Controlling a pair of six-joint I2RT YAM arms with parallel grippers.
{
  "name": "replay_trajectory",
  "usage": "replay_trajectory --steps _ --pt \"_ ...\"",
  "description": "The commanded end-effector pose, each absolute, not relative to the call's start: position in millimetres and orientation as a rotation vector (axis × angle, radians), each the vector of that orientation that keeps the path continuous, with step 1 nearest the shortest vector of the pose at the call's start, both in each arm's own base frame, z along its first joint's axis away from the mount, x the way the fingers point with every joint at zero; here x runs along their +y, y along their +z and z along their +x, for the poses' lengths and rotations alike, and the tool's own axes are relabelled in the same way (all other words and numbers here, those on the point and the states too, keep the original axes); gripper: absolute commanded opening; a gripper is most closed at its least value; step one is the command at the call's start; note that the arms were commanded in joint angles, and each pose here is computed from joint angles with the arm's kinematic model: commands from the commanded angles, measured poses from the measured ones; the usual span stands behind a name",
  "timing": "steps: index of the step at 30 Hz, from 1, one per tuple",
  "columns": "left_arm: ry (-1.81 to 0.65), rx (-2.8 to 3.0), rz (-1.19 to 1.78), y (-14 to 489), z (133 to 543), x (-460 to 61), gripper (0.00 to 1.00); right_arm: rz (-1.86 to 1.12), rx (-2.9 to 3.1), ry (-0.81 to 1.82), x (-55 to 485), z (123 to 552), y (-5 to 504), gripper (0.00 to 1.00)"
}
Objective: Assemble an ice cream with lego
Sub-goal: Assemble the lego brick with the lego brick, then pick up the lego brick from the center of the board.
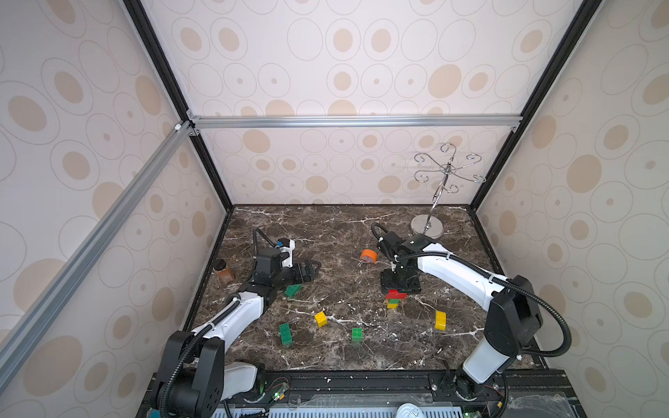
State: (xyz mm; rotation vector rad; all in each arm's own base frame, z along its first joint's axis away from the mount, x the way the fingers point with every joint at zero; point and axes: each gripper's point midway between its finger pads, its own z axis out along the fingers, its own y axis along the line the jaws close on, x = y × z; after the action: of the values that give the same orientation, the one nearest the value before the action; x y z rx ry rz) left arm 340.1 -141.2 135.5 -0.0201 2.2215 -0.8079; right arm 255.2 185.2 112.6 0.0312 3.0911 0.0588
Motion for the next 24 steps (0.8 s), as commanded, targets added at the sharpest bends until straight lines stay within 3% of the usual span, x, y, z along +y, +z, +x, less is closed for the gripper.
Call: replay_trajectory --steps 1,12,24 --pt "-0.788 2.167 0.011 158 347 -140 1.0 0.046 3.11 0.033 181 249 113 0.81" --pt "-0.753 2.165 0.001 160 349 -135 1.0 0.053 3.033 0.059 161 230 163 0.87" --pt "-0.759 2.153 0.01 166 350 -136 1.0 0.292 2.953 -0.023 87 202 179 0.89"
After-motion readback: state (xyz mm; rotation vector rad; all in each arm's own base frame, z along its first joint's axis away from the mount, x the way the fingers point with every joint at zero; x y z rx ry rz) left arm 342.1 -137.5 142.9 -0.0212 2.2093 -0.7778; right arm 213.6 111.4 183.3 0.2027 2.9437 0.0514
